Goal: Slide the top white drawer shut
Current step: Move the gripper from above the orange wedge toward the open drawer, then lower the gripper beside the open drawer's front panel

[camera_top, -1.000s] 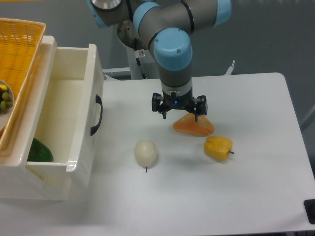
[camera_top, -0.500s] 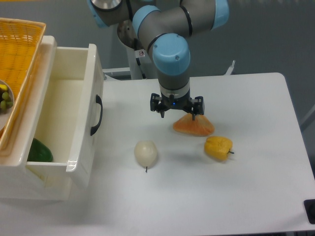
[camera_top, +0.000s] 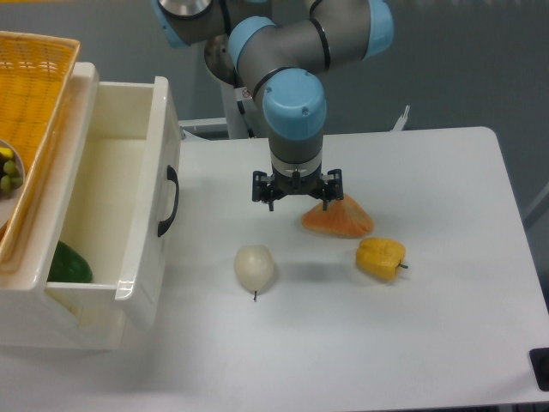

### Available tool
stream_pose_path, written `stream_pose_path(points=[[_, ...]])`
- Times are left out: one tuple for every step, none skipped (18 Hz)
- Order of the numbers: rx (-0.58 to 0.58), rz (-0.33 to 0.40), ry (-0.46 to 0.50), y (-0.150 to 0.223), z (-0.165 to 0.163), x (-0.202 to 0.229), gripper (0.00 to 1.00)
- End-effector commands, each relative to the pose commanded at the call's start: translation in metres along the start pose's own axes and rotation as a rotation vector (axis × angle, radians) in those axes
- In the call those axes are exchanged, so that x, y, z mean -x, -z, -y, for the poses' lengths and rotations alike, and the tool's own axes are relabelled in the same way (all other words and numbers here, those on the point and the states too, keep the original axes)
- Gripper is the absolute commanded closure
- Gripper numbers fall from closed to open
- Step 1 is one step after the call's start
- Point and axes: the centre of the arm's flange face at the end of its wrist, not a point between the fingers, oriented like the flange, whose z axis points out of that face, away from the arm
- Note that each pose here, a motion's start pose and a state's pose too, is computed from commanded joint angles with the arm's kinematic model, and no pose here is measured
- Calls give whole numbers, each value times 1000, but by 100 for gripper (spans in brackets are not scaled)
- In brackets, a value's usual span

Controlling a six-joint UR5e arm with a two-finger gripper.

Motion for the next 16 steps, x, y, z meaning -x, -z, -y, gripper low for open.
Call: stream_pose_path(points=[[5, -4, -3, -3, 1, -2, 0], [10, -5, -4, -6, 1, -3, 0], [14, -8, -9, -9, 2, -5, 0], [15, -6, -19, -9, 3, -11, 0], [20, -3, -25, -11, 4, -14, 0], [23, 0, -33, -12, 4, -18, 0], [23, 0, -44, -13, 5, -24, 0], [23, -6, -54, -13, 5, -31, 0], [24, -8, -59, -14, 5, -34, 0], [25, -8, -68, -14, 5, -39, 0], [26, -8, -71, -15, 5, -41, 0], [27, -8, -80, -15, 5, -46, 0], [32, -9, -88, -18, 6, -50, 0], [36, -10, -89, -20, 7, -51, 0], [41, -11, -92, -23, 7, -52, 0], [43, -12, -102, -24, 7, -57, 0]])
